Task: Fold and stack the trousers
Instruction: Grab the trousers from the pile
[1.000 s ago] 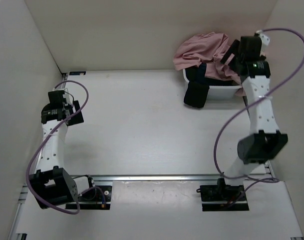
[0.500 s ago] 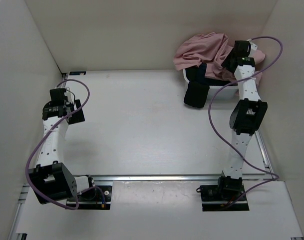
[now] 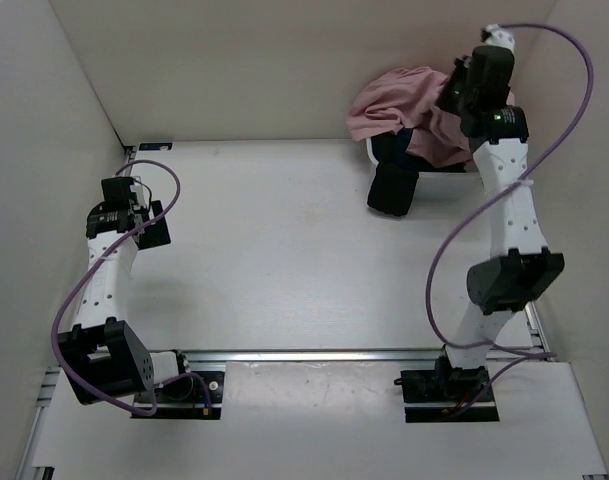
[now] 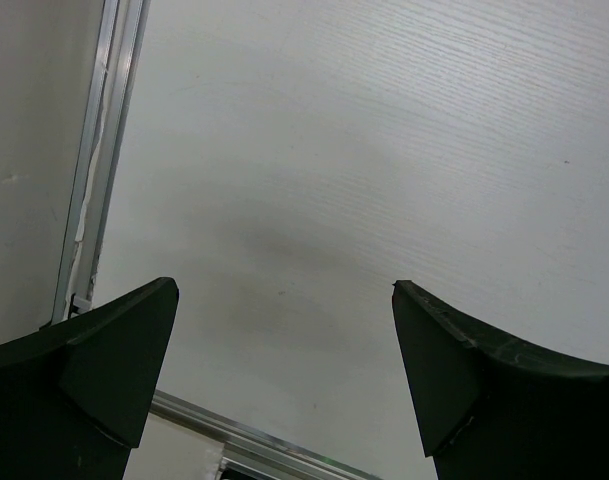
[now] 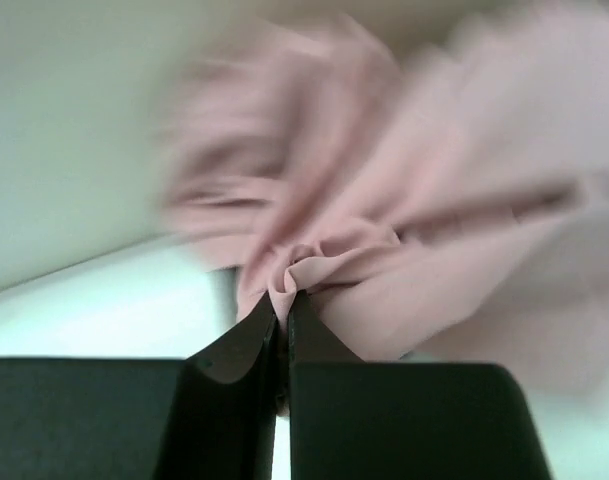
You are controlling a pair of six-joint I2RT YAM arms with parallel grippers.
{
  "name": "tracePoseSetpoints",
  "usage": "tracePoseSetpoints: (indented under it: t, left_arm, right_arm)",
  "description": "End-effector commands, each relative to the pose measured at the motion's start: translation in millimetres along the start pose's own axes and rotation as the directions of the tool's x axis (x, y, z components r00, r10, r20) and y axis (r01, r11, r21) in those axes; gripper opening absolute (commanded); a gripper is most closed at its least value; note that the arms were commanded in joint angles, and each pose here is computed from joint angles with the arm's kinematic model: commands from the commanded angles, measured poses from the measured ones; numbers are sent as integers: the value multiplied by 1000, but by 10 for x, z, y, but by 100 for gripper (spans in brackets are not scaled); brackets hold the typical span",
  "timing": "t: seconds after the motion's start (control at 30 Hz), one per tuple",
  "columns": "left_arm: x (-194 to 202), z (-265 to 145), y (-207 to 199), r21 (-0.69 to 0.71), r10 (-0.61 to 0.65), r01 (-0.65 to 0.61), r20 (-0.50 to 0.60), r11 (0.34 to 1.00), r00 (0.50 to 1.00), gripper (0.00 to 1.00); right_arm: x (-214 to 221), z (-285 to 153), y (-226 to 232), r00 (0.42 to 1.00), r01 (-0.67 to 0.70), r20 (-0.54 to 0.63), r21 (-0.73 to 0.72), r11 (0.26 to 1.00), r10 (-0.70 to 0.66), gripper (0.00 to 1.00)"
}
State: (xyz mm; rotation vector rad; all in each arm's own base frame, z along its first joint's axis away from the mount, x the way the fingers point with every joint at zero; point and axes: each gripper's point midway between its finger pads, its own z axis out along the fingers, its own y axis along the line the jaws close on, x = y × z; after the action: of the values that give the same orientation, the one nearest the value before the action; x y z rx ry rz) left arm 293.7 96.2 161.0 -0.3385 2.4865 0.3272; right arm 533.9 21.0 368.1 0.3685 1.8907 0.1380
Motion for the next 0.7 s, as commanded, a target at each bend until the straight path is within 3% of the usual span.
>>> tracePoseSetpoints:
  t: [0.0,0.03,0.1,0.17,0.23,0.33,0.43,0.57,0.67]
  left_arm:
    - [-131,-78,27,-11,-6,7,44,1000,999,100]
    - [-131,-78,27,-11,-6,7,44,1000,999,100]
    - [-216,-121,35,-10,-11,12,66,1000,998,100]
    - [-306,-169,44,-10,-16,17,90,1000,996,100]
    - [-379,-210,52,-9,-20,21,110,1000,994,100]
    - [-554,-317,73,-8,-29,31,157,999,987,100]
    - [-665,-392,106,-18,-35,39,189,999,981,100]
    - [-711,-425,129,-26,-38,44,202,999,979,100]
    - [-687,-425,150,-38,-36,44,193,998,981,100]
  right_arm:
    - [-831,-1842,1875,932,271,356,-559,784,-68,0]
    - [-922,-2246,2088,882,388,459,-587,711,-103,0]
    - [-847,-3026,2618,831,489,553,-680,546,-55,0]
    - [-898,-3547,2738,786,546,618,-700,461,6,0]
    - [-856,-3840,2876,785,546,616,-736,400,63,0]
    - [-727,-3793,2925,809,523,586,-750,405,41,0]
    - [-444,-3445,2914,857,473,512,-740,478,-55,0]
    - [125,-2696,2766,931,362,307,-703,612,-197,0]
    - [617,-2313,2699,950,297,143,-692,658,-277,0]
